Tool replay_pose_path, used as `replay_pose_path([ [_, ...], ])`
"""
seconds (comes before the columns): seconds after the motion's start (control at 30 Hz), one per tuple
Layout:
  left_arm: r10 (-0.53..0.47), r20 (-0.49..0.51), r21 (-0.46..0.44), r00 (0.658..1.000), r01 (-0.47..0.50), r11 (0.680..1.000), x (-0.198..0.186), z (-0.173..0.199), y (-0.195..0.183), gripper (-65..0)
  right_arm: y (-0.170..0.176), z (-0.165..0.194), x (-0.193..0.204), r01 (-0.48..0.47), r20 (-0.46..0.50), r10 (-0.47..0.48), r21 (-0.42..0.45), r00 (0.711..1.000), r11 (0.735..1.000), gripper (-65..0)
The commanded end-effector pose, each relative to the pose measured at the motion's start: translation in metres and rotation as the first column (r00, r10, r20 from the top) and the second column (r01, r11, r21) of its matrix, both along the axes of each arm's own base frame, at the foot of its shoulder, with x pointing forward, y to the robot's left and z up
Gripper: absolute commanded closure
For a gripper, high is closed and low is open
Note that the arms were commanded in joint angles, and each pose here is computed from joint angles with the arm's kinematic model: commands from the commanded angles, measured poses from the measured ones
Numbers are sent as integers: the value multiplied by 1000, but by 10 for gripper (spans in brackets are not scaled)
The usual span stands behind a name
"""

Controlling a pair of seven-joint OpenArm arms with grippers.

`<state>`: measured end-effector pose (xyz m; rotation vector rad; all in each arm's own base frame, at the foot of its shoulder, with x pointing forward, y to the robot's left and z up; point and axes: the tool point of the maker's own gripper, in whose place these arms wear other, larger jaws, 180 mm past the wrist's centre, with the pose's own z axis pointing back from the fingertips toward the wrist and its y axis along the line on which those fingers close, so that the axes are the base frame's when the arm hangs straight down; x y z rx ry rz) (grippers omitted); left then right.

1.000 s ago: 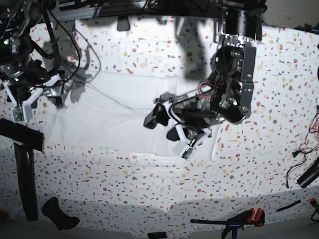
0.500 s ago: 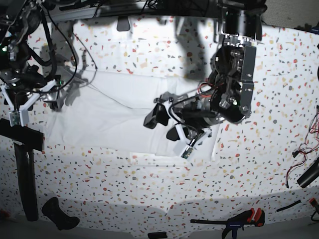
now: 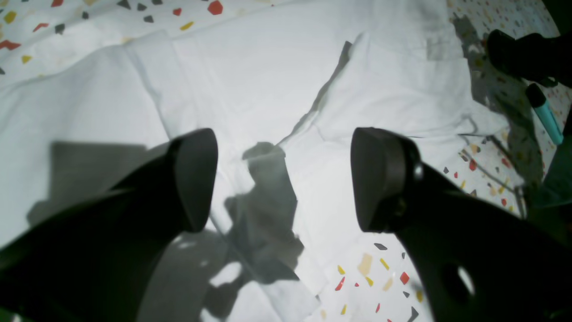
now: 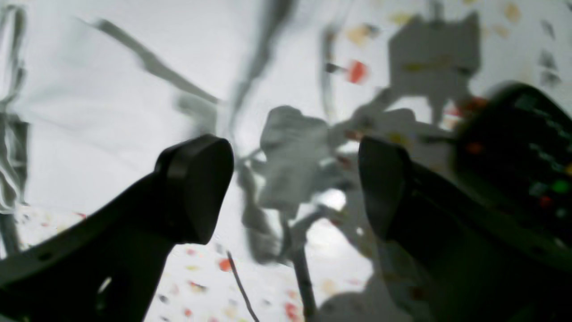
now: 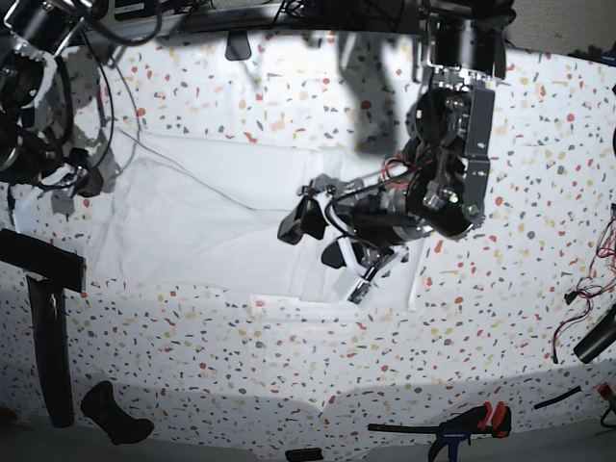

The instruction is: Fold the T-shirt properly

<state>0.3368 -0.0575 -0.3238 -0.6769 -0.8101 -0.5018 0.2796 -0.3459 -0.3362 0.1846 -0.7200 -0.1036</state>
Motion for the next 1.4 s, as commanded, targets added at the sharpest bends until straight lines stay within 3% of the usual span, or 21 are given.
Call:
replay_pose_path([
  [0.0, -4, 55, -46, 998, 6, 999, 8, 20, -6, -449, -10, 20, 11, -11, 63, 12, -11, 998, 1000, -465],
  [0.23, -4, 55, -46, 998, 7, 999, 8, 20, -6, -449, -30, 6, 21, 46, 24, -50, 144, 998, 988, -465],
  [0.43, -4, 55, -45, 998, 7, 999, 8, 20, -6, -449, -15, -19, 24, 41, -39, -32, 236, 999, 971, -465],
  [0.67, -4, 55, -45, 998, 7, 999, 8, 20, -6, -449, 12, -30, 33, -47, -63, 63, 224, 996, 973, -465],
  [0.93, -4, 55, -45, 998, 7, 999, 8, 20, -6, -449, 58, -55, 28, -109, -120, 149, 290, 982, 951, -465],
  [1.23, -9, 46, -36, 999, 11, 999, 6, 18, -6, -449, 63, -60, 19, -120, -168, 177, 300, 970, 946, -465],
  [1.37, 4, 56, 78, 998, -8, 997, 10, 4, 7, -449, 64, -63, 14, -127, -197, 192, 302, 961, 945, -465],
])
